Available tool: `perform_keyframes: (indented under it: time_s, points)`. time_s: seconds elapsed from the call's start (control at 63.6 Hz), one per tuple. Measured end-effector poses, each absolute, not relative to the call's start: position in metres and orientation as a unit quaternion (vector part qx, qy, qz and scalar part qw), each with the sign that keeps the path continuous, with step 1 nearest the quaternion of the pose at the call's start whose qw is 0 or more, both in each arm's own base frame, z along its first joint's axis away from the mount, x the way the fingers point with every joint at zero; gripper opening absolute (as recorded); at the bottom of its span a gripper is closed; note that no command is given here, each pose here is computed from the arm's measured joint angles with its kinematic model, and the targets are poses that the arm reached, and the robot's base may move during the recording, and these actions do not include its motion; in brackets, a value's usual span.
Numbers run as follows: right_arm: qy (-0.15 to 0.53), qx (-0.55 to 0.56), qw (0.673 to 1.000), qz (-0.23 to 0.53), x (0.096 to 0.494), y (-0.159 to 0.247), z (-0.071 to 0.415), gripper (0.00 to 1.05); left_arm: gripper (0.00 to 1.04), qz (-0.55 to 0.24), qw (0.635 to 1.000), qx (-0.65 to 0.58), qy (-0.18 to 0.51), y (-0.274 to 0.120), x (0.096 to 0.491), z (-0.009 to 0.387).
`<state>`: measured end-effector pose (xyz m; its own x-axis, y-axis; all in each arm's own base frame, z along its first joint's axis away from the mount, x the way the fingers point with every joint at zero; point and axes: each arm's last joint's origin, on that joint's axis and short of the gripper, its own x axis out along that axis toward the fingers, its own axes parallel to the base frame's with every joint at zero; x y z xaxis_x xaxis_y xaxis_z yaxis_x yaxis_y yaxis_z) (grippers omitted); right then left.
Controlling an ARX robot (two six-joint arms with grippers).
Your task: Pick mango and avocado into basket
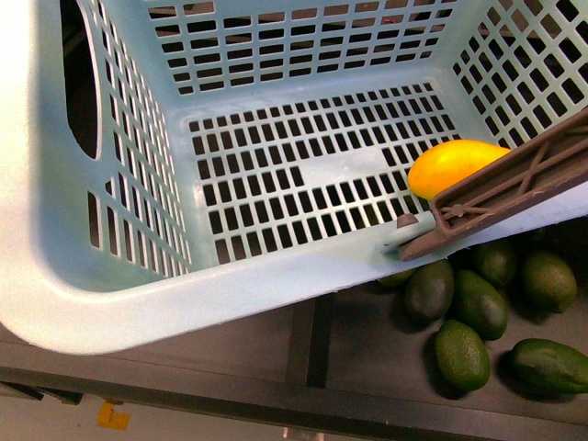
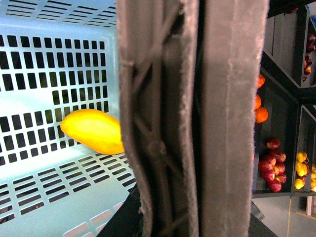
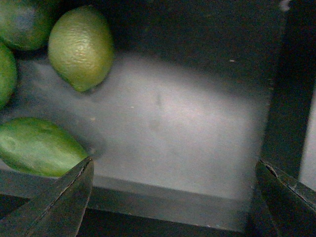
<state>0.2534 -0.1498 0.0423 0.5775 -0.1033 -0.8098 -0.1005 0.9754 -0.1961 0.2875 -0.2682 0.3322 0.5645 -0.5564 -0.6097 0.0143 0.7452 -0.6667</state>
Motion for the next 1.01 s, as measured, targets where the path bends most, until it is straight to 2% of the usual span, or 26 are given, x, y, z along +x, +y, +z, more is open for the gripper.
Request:
perform_keyframes:
  time_s: [0.252, 0.456, 0.802, 1.007]
  points:
    - [0.468, -0.061, 0.881, 0.034, 0.319, -0.125, 0.004, 0.96, 0.15, -0.169, 0.83, -0.312, 0.431, -0.268, 0.288, 0.332]
    - [0.461, -0.026, 0.886, 0.032, 0.351, -0.112, -0.009, 0.96, 0.15, -0.169, 0.83, -0.312, 0.431, -0.268, 0.288, 0.332]
    - [0.475, 0.025, 0.879, 0.036, 0.37, -0.086, -0.037, 0.96, 0.15, -0.17, 0.829, -0.312, 0.432, -0.268, 0.288, 0.332]
    - [0.481, 0.034, 0.876, 0.032, 0.377, -0.084, -0.047, 0.96, 0.15, -0.17, 0.829, -0.312, 0.432, -0.268, 0.288, 0.332]
